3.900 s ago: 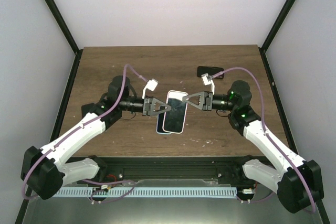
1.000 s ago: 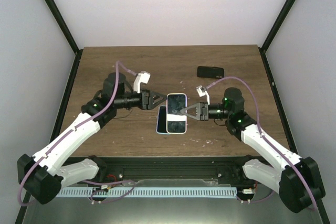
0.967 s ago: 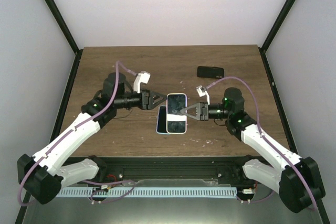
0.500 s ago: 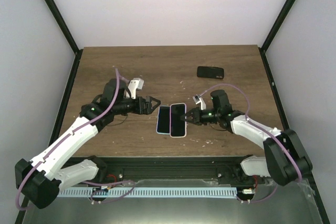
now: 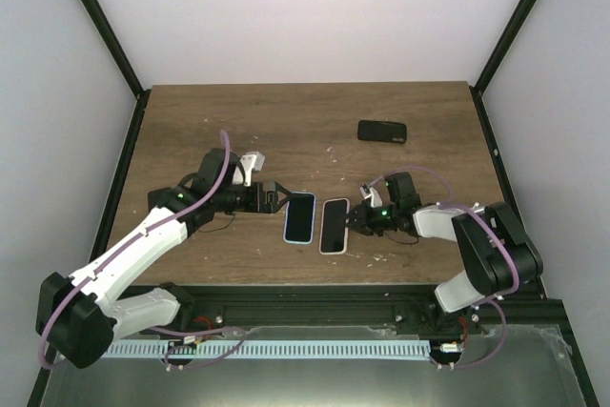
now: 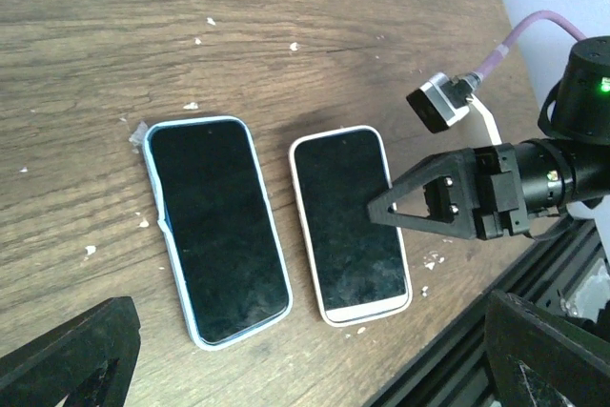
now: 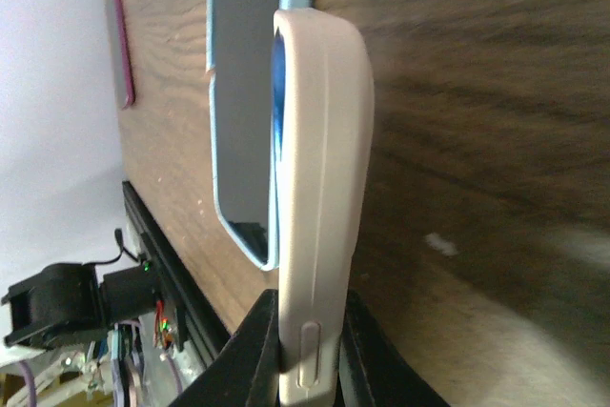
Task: Put the phone into the phone case
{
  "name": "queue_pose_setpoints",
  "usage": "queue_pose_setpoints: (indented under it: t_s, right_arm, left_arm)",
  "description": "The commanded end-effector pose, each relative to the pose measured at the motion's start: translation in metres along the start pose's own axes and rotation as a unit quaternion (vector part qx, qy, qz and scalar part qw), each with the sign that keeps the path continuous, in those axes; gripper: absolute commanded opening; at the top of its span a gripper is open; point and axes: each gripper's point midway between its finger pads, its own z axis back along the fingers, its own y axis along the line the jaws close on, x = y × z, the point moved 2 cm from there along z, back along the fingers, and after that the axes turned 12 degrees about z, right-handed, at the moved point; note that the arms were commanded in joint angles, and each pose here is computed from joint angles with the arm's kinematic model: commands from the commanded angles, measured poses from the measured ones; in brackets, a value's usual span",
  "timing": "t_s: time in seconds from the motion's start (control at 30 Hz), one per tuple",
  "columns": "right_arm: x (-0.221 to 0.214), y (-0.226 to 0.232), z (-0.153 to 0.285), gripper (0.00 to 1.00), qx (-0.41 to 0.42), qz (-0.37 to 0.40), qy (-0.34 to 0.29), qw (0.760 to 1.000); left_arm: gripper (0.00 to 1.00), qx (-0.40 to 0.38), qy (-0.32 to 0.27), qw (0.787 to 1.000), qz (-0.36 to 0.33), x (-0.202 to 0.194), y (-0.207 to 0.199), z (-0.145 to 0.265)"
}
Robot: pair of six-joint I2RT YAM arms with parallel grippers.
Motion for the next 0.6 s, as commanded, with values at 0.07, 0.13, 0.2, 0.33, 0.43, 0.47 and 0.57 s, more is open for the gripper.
queue_pose_setpoints:
  t_s: [0.07,0.13,0.2,0.33,0.43,0.47,0.57]
  right_arm:
    - [0.014,-0.017,-0.001,0.25,-0.041,0.025,-0.01,0.999]
    - [0.014,-0.023,-0.001,0.28,-0.059,0.02,-0.009,0.998]
    - [0.016,-0.026,0.002,0.28,-0.068,0.017,-0.018,0.997]
    - [0.018,-0.026,0.005,0.28,-0.07,0.009,-0.035,0.997]
    - [0.022,-0.03,0.007,0.35,-0.088,0.004,-0.042,0.995]
    - [0.024,-0.031,0.009,0.37,-0.096,0.006,-0.046,0.994]
    - [0.034,-0.032,0.015,0.38,-0.119,0.022,-0.058,0.991]
  left_arm:
    - [1.0,0.035,-0.003,0.999,0.012,-0.004,0.02,-0.005]
    - [1.0,0.035,-0.002,0.999,0.015,-0.005,0.021,-0.006]
    - [1.0,0.037,-0.003,0.999,0.017,-0.005,0.023,-0.007]
    - [1.0,0.046,-0.005,0.999,0.024,-0.003,0.025,-0.008]
    - [1.0,0.04,-0.004,0.999,0.023,-0.003,0.022,-0.007]
    - [1.0,0.039,-0.004,0.999,0.022,-0.003,0.022,-0.006]
    - [1.0,0.038,-0.005,0.999,0.02,-0.004,0.022,-0.004]
